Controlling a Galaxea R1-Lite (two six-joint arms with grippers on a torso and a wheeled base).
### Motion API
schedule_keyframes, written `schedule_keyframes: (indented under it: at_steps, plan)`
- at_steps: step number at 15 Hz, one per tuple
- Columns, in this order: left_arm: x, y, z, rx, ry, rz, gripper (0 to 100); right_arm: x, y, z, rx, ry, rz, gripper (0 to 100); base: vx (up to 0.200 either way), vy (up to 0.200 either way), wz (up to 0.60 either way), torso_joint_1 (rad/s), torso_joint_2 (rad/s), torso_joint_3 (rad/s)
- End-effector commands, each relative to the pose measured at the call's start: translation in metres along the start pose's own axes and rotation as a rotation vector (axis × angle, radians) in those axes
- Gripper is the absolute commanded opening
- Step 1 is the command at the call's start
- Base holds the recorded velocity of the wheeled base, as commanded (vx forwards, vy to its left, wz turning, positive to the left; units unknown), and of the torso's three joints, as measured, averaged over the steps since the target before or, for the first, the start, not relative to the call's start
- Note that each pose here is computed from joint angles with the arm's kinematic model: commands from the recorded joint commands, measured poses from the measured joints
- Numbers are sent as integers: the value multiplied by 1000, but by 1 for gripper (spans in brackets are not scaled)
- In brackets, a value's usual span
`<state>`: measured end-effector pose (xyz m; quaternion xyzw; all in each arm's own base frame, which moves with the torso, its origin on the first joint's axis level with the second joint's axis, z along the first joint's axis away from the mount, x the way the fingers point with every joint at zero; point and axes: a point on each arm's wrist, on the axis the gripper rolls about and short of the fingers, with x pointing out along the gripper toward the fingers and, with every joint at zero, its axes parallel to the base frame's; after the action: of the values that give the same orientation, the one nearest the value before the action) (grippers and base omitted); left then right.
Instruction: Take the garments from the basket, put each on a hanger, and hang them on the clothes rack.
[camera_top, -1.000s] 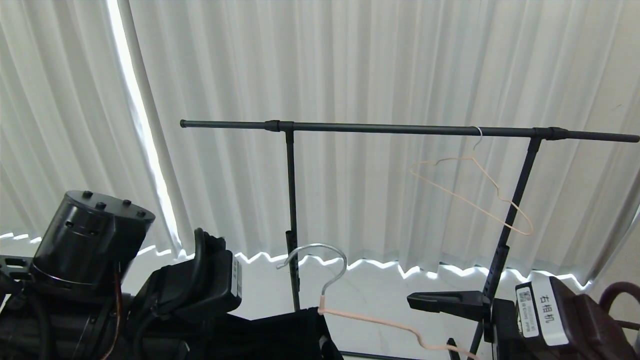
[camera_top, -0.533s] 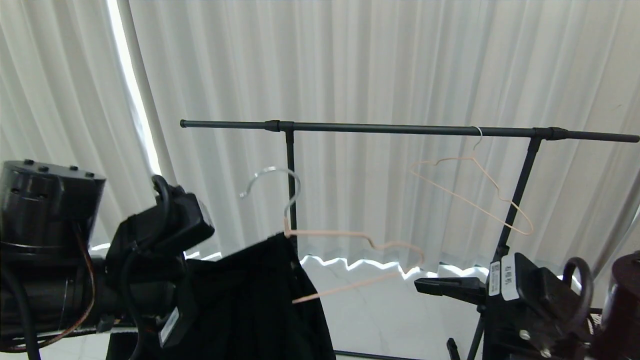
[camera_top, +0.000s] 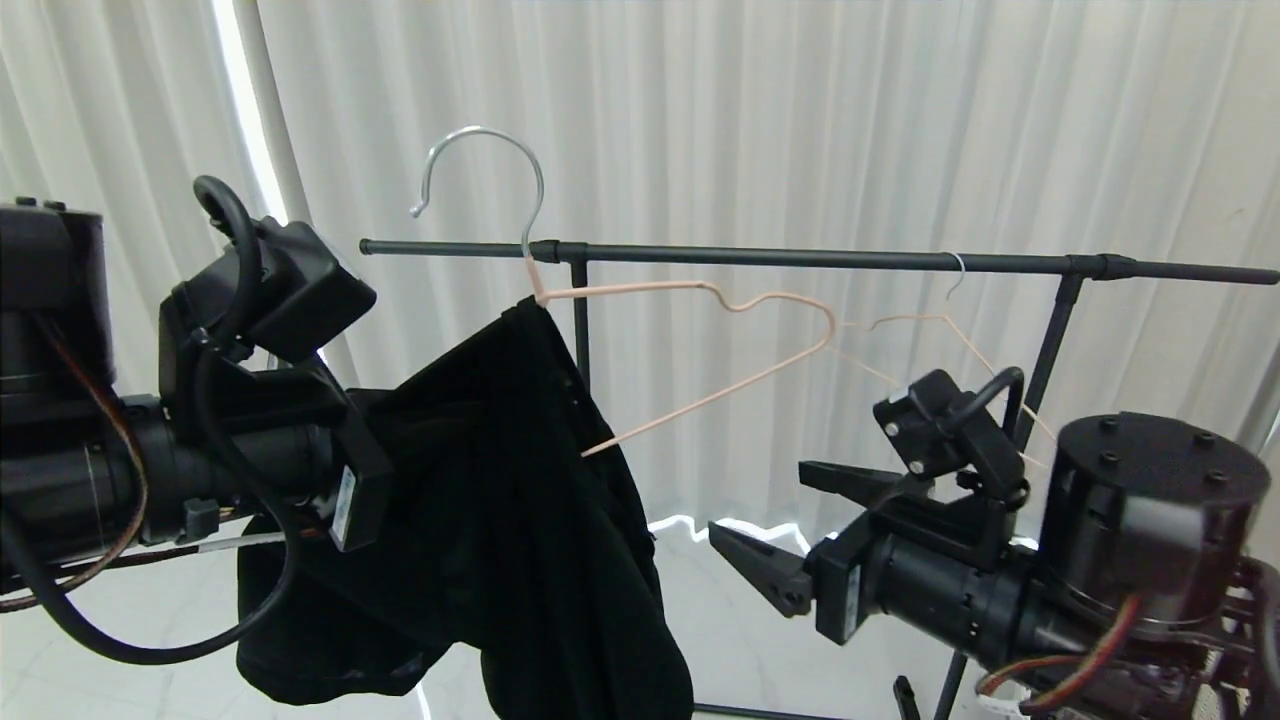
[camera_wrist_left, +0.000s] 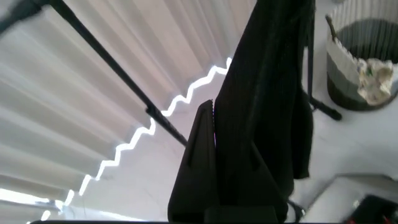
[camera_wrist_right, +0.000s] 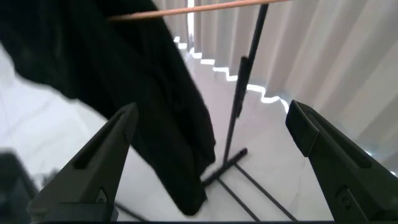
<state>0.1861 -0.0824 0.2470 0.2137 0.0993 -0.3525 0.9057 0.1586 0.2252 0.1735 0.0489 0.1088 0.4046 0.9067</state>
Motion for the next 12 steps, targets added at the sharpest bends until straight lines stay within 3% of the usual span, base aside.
schedule_keyframes:
  at_steps: [1,5,10,12]
  plan:
    - [0,0,7,10,-23,-4,0,34,12,-9,28,8,3,100,0,0,0,0,0,0]
    - [0,-7,12,28,-47,-35,0,62,17,-8,52,-16,-34,100,0,0,0,0,0,0]
    - [1,-9,14,32,-53,-48,0,61,28,-16,40,5,-16,100,0,0,0,0,0,0]
    - [1,-10,15,34,-56,-51,0,61,24,-25,29,37,-39,100,0,0,0,0,0,0]
